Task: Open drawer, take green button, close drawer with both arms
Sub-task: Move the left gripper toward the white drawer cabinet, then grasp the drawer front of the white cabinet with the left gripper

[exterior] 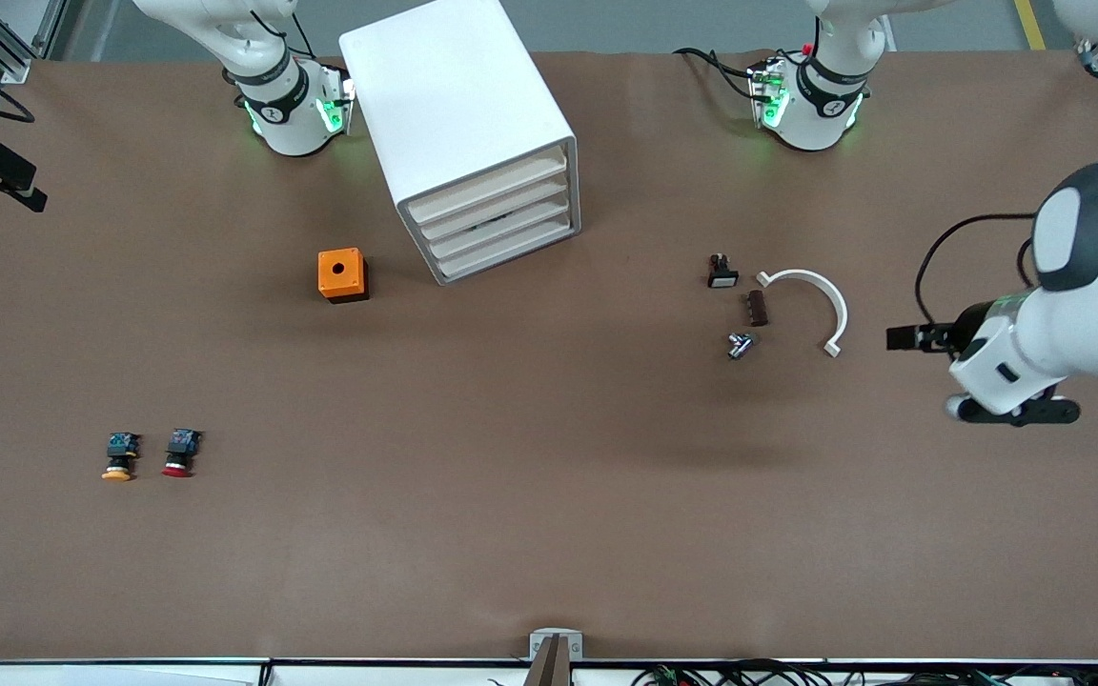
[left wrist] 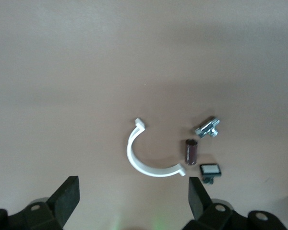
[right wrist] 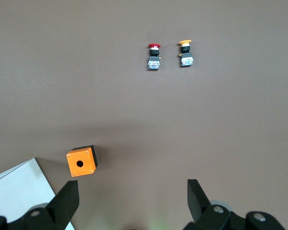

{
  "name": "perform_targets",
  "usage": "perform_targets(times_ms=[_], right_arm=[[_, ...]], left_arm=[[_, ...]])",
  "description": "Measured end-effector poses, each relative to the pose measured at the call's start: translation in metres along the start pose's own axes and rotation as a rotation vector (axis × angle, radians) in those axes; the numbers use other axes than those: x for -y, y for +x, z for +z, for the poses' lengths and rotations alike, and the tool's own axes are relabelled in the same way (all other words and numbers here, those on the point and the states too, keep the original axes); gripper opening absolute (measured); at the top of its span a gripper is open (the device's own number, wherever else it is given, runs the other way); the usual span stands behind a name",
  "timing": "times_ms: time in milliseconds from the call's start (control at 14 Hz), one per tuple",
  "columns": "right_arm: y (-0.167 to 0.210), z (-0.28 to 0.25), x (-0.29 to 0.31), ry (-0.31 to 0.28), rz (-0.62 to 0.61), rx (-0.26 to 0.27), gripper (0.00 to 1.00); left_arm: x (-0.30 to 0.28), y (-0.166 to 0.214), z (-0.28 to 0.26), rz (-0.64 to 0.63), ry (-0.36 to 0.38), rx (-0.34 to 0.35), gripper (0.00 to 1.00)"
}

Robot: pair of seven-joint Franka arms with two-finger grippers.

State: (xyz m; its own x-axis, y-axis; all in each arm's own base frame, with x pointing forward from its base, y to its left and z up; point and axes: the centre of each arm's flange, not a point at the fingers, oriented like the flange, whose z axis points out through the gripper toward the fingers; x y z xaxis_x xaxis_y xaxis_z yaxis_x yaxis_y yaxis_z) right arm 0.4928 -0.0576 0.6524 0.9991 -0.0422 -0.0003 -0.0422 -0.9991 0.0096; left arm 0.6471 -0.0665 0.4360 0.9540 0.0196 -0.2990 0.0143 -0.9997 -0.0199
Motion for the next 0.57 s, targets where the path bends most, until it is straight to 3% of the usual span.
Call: perform_targets(times_ms=[286, 571], right_arm=[[0.000, 0.000, 0.000, 0.000, 0.000, 0.001, 1.00], [0.000, 0.001, 0.000, 0.000, 0.000, 0.002, 1.00]], left_arm=[[-0.076, 0.027, 0.049, -0.267, -0.006, 0.005, 1.00], [-0.167, 0.029, 0.089, -0.674, -0.108, 0.058, 1.00]])
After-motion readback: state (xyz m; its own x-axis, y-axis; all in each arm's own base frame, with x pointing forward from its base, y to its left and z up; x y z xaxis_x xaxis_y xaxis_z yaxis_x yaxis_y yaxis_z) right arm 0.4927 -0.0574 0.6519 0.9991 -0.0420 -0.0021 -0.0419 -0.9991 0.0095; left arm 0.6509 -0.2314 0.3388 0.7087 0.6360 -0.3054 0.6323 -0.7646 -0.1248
